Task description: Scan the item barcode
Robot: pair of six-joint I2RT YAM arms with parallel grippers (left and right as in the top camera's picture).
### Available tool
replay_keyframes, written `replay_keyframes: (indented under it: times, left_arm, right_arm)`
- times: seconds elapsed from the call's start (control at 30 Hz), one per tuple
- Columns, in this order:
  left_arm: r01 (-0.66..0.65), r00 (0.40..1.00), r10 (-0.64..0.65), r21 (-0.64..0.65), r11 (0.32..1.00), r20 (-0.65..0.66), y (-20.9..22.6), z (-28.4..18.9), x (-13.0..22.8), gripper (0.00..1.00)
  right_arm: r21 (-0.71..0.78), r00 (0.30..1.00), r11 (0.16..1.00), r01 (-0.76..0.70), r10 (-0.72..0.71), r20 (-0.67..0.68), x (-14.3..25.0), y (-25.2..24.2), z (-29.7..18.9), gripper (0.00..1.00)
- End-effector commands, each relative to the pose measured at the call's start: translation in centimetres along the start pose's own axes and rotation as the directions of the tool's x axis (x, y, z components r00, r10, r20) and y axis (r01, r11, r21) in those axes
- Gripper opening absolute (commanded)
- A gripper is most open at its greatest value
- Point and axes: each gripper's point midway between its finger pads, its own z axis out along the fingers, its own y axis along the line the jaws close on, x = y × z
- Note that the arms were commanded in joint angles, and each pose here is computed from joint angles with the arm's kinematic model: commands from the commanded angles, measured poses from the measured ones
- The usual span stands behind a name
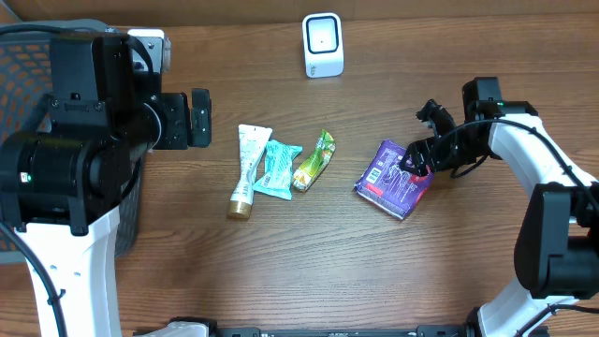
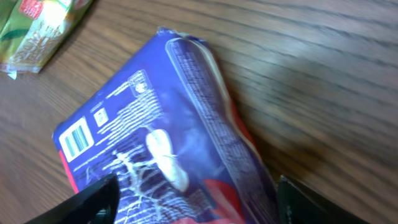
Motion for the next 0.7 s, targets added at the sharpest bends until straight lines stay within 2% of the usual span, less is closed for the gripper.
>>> replay_keyframes:
  times: [0.0, 0.1, 0.27, 0.33, 0.37, 0.47, 0.57, 0.6, 0.63, 0.67]
  left_arm:
    - [-0.001, 1.0, 0.001, -0.014, 1.0, 0.005, 0.4, -0.1, -0.2, 1.0]
    - [-0.001, 1.0, 0.001, -0.014, 1.0, 0.005, 0.4, -0.1, -0.2, 1.0]
    - [-0.002, 1.0, 0.002, -0.014, 1.0, 0.005, 0.4, -0.1, -0.2, 1.0]
    - [-0.001, 1.0, 0.001, -0.014, 1.0, 0.006, 0.4, -0.1, -0.2, 1.0]
    - [-0.001, 1.0, 0.001, -0.014, 1.0, 0.006, 0.4, -0.1, -0.2, 1.0]
    - [-0.002, 1.0, 0.002, -0.014, 1.0, 0.006, 0.4, -0.1, -0.2, 0.99]
    - [-0.001, 1.0, 0.001, -0.014, 1.0, 0.006, 0.4, -0.1, -0.2, 0.99]
    - [-0.001, 1.0, 0.001, -0.014, 1.0, 0.006, 0.4, -0.1, -0.2, 1.0]
    - [-0.001, 1.0, 0.001, -0.014, 1.0, 0.005, 0.4, -0.1, -0.2, 1.0]
    - [-0.002, 1.0, 0.002, -0.014, 1.0, 0.005, 0.4, -0.1, -0.2, 1.0]
  right_arm:
    - [0.028, 0.976, 0.976, -0.216, 0.217, -0.008, 0.7, -1.3, -0.3, 0.76]
    - [0.037, 0.932, 0.932, -0.361, 0.361, -0.014, 1.1, -1.4, -0.4, 0.65]
    - [0.058, 0.936, 0.934, -0.352, 0.352, -0.001, 0.9, -1.9, -0.3, 0.66]
    - [0.094, 0.935, 0.931, -0.352, 0.354, 0.0, 1.1, -2.5, -0.4, 0.56]
    - [0.104, 0.926, 0.921, -0.375, 0.377, -0.002, 1.3, -2.6, -0.3, 0.47]
    - [0.15, 0.887, 0.878, -0.455, 0.461, -0.004, 2.1, -3.2, -0.3, 0.31]
    - [0.152, 0.87, 0.861, -0.485, 0.492, -0.009, 2.3, -3.1, -0.3, 0.17]
    - [0.152, 0.862, 0.853, -0.499, 0.506, -0.008, 2.4, -3.1, -0.3, 0.09]
    - [0.152, 0.859, 0.849, -0.506, 0.513, -0.008, 2.4, -3.1, -0.3, 0.04]
    - [0.153, 0.848, 0.838, -0.523, 0.53, -0.004, 2.4, -3.1, -0.3, 0.04]
